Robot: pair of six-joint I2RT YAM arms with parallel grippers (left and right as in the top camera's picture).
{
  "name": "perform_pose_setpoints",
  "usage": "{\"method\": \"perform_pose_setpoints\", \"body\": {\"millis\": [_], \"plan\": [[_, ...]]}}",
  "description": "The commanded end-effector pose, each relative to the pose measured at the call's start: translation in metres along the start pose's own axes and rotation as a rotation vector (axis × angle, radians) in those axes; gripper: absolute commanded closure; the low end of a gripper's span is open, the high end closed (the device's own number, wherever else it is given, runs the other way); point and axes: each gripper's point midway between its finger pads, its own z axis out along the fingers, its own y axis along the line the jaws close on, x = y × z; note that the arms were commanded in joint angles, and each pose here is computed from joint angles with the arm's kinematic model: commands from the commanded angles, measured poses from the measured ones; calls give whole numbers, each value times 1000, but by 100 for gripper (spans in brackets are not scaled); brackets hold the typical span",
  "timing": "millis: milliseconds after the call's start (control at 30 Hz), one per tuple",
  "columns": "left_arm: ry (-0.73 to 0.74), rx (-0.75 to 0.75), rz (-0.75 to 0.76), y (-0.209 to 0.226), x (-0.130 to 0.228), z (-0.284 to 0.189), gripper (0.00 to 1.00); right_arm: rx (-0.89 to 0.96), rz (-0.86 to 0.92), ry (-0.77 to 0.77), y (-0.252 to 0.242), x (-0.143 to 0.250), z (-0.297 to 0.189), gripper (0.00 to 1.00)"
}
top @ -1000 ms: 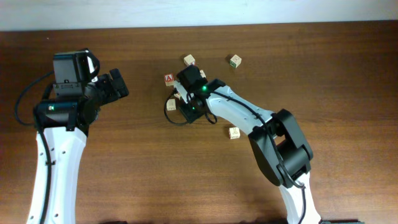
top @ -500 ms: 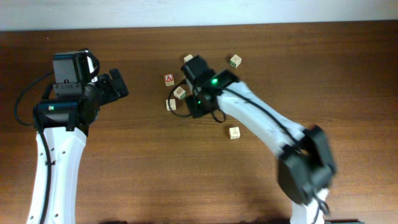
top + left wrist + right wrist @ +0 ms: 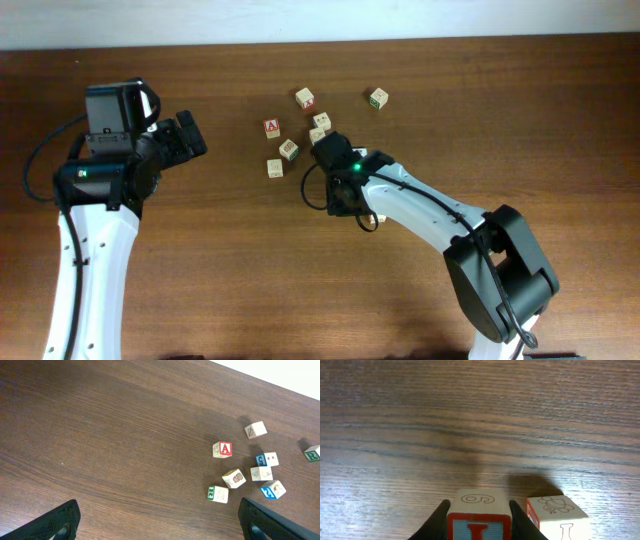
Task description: Rotate 3 blocks
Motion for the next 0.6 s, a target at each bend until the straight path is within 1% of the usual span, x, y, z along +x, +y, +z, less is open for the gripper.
{"method": "perform_pose_setpoints", "body": {"millis": [0,67,100,133,267,333,400,500,533,567], "plan": [[-11,-10,-17,2,-6,-1,1,33,19,-1,-5,2,5,75],[-11,-10,-17,2,-6,-1,1,41,17,12,-7,5,8,75],[-11,-10,-17,2,-6,-1,1,46,23,20,-8,7,8,71],[-11,-10,-17,2,-6,-1,1,49,22,24,-9,8,8,70],[-11,-10,-17,2,-6,-1,1,48,31,49,-9,14,7,70],[-10,-10,-17,2,-5,-1,1,48,30,53,-9,15,7,56],[-11,-10,-17,2,-6,-1,1,38,30,63,-8,17,7,46],[-11,-10,-17,2,-6,-1,1,30,22,51,-5,12,5,46],[-11,-10,-17,2,-6,-1,1,20,2,37,-2,6,1,46],[-11,-10,-17,2,-6,-1,1,2,-56,1,5,-9,-12,43]]}}
